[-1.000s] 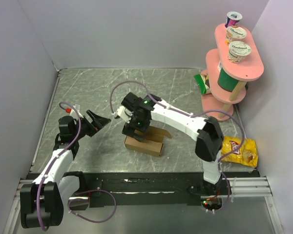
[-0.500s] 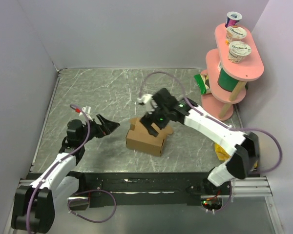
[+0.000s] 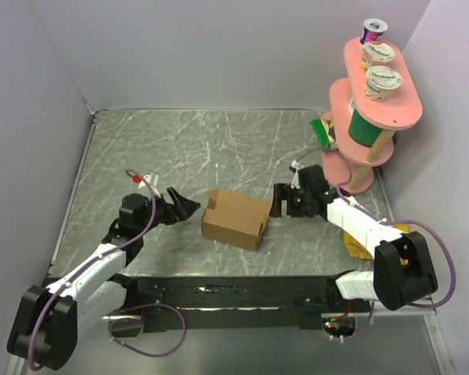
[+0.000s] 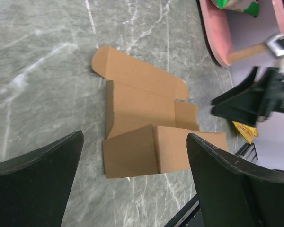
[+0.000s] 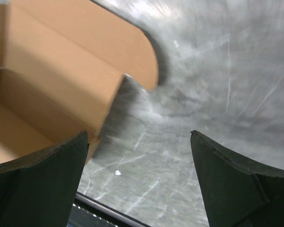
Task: Fold the paper box
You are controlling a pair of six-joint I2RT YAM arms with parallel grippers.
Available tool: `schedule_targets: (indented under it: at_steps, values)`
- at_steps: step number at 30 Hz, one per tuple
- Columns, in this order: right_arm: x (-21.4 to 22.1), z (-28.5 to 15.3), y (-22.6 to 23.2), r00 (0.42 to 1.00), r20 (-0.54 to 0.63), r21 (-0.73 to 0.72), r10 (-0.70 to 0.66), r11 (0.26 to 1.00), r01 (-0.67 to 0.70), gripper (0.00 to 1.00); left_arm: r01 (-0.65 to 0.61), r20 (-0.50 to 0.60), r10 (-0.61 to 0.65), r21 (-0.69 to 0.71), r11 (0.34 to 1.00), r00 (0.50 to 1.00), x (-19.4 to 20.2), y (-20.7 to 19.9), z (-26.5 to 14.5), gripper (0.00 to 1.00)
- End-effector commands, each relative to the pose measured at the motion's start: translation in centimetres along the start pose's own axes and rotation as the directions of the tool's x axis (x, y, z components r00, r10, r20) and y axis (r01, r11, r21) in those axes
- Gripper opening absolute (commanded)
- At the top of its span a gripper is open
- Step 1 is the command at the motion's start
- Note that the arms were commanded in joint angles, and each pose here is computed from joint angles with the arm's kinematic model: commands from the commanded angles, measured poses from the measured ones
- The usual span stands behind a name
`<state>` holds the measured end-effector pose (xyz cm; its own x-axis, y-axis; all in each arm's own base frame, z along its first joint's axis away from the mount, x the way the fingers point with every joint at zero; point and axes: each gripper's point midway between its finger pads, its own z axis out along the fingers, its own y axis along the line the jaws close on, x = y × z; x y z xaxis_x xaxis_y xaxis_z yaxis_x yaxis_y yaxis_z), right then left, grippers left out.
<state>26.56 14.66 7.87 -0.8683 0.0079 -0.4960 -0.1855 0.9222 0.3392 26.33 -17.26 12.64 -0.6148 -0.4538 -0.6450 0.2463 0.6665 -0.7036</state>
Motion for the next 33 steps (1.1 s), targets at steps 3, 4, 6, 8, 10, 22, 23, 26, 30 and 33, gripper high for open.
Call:
schedule_targets:
  at_steps: [3,4,6,8,10,22,23,26,30,33]
  values:
    - [-2.3,2.4,0.4,0.98,0.141,-0.075,0.143,0.988,-0.133,0.93,-0.044,-0.015,0.046,0.069,0.997,0.999,0.9,-1.1,0.7,0.97]
    - [-2.6,2.8,0.3,0.977,0.155,-0.08,0.144,0.988,-0.132,0.92,-0.045,-0.029,0.048,0.077,0.996,0.998,1.2,-1.3,0.8,0.98]
    - [-2.5,3.4,-0.1,0.976,0.158,-0.077,0.151,0.987,-0.14,0.9,-0.047,-0.051,0.051,0.079,0.996,0.997,1.7,-1.1,1.0,0.98]
    - [-2.7,3.9,-0.4,0.973,0.177,-0.073,0.151,0.987,-0.14,0.88,-0.044,-0.061,0.048,0.071,0.996,0.997,2.0,-1.0,1.4,0.98]
    - [-2.0,4.5,-0.8,0.974,0.159,-0.059,0.16,0.987,-0.152,0.86,-0.051,-0.073,0.056,0.065,0.997,0.996,2.2,-1.0,1.6,0.99]
    - [-2.2,7.0,-0.6,0.966,0.161,-0.108,0.201,0.977,-0.186,0.74,-0.032,-0.094,0.036,0.041,0.999,0.995,3.3,-0.2,2.3,0.95]
    - [-2.2,7.2,-0.5,0.966,0.162,-0.114,0.203,0.976,-0.186,0.73,-0.029,-0.093,0.033,0.04,0.999,0.995,3.3,-0.1,2.4,0.94]
    - [-2.0,7.7,-0.1,0.971,0.14,-0.141,0.194,0.975,-0.174,0.62,-0.022,-0.095,0.026,0.038,0.999,0.995,3.4,-0.1,2.4,0.92]
    - [-1.6,7.2,0.9,0.973,0.142,-0.205,0.183,0.967,-0.151,0.47,-0.021,-0.09,0.022,0.017,1.0,0.996,3.3,0.1,2.4,0.88]
    - [-1.9,6.4,1.8,0.97,0.16,-0.252,0.181,0.958,-0.137,0.4,-0.02,-0.086,0.021,0.008,1.0,0.996,3.3,0.3,2.4,0.86]
